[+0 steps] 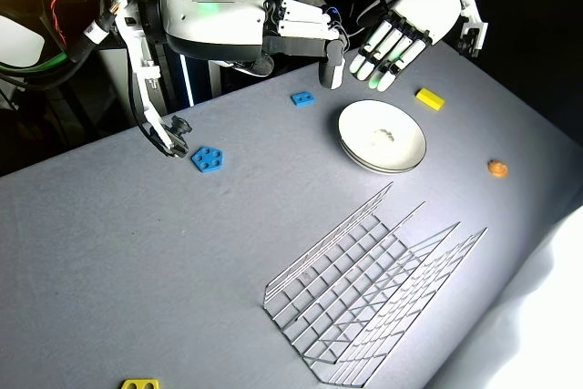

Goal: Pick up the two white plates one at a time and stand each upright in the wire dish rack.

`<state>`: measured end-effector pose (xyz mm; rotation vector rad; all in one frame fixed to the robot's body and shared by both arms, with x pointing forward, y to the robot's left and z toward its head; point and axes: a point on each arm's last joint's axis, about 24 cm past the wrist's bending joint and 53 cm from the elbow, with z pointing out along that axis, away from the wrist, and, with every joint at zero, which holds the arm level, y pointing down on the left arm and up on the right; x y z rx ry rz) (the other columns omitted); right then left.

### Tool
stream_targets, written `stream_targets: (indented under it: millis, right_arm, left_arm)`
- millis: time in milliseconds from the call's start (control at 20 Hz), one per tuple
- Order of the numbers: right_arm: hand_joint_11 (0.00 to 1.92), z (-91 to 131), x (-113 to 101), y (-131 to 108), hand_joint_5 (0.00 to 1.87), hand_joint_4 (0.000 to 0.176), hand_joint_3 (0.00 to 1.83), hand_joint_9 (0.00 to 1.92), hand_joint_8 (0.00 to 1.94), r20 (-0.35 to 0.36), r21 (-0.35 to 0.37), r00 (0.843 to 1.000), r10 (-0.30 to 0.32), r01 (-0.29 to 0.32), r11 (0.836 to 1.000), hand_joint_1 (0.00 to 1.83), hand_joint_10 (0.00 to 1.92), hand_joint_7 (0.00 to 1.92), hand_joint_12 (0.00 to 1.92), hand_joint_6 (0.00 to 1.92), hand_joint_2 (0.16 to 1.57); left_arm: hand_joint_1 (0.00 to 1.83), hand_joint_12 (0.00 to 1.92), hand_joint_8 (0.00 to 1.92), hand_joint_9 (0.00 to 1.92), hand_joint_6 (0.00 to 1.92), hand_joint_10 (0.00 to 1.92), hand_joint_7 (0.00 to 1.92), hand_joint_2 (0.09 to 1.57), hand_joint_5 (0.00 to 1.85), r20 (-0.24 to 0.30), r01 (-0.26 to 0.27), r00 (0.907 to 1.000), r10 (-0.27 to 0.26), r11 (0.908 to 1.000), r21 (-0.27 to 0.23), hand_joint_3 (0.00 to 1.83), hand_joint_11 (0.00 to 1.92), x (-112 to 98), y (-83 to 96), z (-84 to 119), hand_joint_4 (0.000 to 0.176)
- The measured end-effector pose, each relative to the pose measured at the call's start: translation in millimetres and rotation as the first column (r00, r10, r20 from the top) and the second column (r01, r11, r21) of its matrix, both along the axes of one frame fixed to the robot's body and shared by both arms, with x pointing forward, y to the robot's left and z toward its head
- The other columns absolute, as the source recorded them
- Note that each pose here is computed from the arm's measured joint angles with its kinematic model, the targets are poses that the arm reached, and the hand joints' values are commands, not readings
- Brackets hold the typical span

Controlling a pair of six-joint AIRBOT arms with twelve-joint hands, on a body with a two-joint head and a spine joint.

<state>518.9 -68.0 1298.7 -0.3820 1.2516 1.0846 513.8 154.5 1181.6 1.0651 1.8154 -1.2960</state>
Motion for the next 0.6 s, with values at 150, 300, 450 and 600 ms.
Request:
stream_targets:
  millis: [150,300,450,600]
  right_arm:
    - [0.00,0.1,-0.1,0.0,0.05,0.000,0.01,0.01,0.00,0.003,-0.002,1.000,-0.001,0.001,1.000,0.00,0.00,0.03,0.00,0.00,1.29]
    - [0.00,2.1,-0.7,-0.4,0.05,0.000,0.01,0.00,0.01,0.009,0.005,1.000,0.000,0.000,1.000,0.00,0.00,0.04,0.00,0.00,1.29]
    - [0.00,2.2,-0.6,-0.5,0.00,0.000,0.01,0.00,0.00,0.010,0.005,1.000,-0.001,0.001,1.000,0.00,0.00,0.00,0.00,0.00,1.29]
    - [0.00,2.3,-0.3,-0.9,0.00,0.000,0.00,0.00,0.00,0.016,0.001,1.000,-0.004,0.004,1.000,0.00,0.00,0.00,0.00,0.00,1.28]
  left_arm:
    - [0.00,0.03,0.00,0.03,0.00,0.00,0.04,1.08,0.07,-0.003,0.001,1.0000,-0.001,1.0000,0.003,0.04,0.01,0.2,1.6,-0.4,0.000]
    - [0.00,0.02,0.00,0.02,0.00,0.00,0.03,1.08,0.07,-0.010,-0.006,0.9999,0.006,1.0000,0.001,0.02,0.00,3.4,2.7,0.0,0.000]
    - [0.00,0.03,0.01,0.05,0.00,0.01,0.06,1.08,0.07,-0.025,-0.004,0.9997,0.004,1.0000,0.004,0.02,0.03,4.0,3.0,-0.1,0.000]
    - [0.00,0.02,0.00,0.02,0.00,0.00,0.04,1.07,0.05,-0.006,0.020,0.9998,-0.020,0.9995,0.025,0.01,0.00,2.6,2.5,-2.2,0.000]
